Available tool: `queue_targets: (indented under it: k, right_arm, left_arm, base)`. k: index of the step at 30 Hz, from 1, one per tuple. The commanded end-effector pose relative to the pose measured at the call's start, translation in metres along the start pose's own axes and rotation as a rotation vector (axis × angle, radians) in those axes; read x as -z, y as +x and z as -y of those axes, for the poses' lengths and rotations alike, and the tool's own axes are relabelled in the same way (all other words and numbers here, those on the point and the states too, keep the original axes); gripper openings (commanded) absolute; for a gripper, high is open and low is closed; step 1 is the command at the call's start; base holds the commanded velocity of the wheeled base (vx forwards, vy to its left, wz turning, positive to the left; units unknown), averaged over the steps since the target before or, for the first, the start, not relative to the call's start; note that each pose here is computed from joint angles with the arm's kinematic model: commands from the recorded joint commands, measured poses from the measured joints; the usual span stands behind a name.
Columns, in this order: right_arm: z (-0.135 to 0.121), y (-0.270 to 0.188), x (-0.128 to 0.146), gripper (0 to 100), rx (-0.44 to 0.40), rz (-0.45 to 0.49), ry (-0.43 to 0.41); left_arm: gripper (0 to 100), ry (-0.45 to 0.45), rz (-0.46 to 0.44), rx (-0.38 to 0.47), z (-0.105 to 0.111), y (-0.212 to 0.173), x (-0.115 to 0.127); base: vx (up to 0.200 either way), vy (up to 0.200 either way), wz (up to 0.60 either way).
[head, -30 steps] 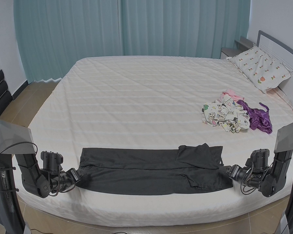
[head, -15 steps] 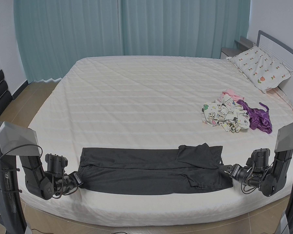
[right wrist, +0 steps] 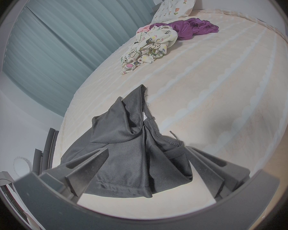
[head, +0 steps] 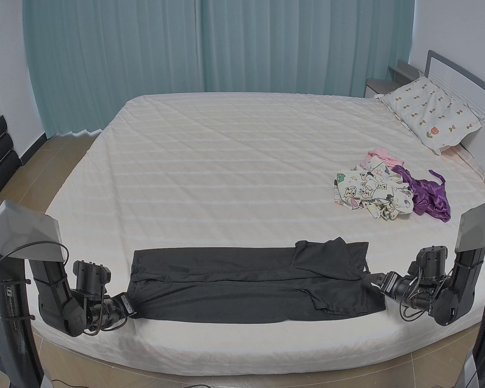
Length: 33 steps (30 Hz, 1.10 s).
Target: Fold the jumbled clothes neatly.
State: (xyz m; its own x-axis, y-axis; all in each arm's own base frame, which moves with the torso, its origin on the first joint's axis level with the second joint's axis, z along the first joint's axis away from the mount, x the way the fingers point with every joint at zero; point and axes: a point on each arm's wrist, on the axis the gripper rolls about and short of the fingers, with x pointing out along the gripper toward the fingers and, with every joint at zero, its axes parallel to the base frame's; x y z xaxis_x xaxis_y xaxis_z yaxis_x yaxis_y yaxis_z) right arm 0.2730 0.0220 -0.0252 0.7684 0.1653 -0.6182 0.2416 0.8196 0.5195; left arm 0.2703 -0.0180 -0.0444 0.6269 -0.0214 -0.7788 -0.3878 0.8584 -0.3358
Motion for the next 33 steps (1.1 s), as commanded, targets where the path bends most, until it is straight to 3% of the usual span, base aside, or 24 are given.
queue_targets:
  k: [1,3,4,8,13,17,20,21,26,33]
  right_arm:
    - [0.000,0.000,0.000,100,0.000,-0.001,0.000]
    - [0.000,0.000,0.000,100,-0.001,0.000,0.000]
    - [-0.001,0.000,0.000,100,-0.002,0.002,0.000]
    - [-0.001,0.000,0.000,100,-0.002,0.002,0.000]
    - [-0.001,-0.001,-0.001,100,-0.005,0.003,0.000]
    - [-0.002,-0.001,0.000,100,-0.009,0.000,-0.003]
    - [-0.002,-0.001,0.000,100,-0.010,0.001,0.000]
    - [-0.004,0.000,0.000,100,-0.016,0.001,0.028]
    - [-0.006,-0.001,-0.001,100,-0.037,0.026,0.036]
    - [-0.006,-0.001,-0.001,100,-0.042,0.021,0.035]
  left_arm:
    - [0,0.002,-0.002,-0.004,-0.001,-0.001,0.001]
    - [0,0.010,-0.002,-0.005,-0.001,-0.001,0.001]
    - [100,0.010,-0.002,-0.005,-0.001,0.000,0.001]
    - [100,0.003,0.009,0.004,-0.001,0.000,-0.002]
    - [100,-0.031,0.126,0.118,0.013,-0.028,-0.035]
    - [100,-0.045,0.129,0.217,0.028,-0.039,-0.055]
    - [100,-0.047,0.120,0.221,0.031,-0.038,-0.058]
    - [100,-0.040,0.113,0.251,0.041,-0.032,-0.072]
    - [100,-0.013,0.020,0.304,0.051,-0.001,-0.083]
    - [100,0.087,-0.009,0.265,0.046,0.039,-0.080]
  base:
    - [0.000,0.000,0.00]
    - [0.000,0.000,0.00]
    - [0.000,0.000,0.00]
    - [0.000,0.000,0.00]
    - [0.000,0.000,0.00]
    - [0.000,0.000,0.00]
    - [0.000,0.000,0.00]
    - [0.000,0.000,0.00]
    - [0.000,0.000,0.00]
    - [0.000,0.000,0.00]
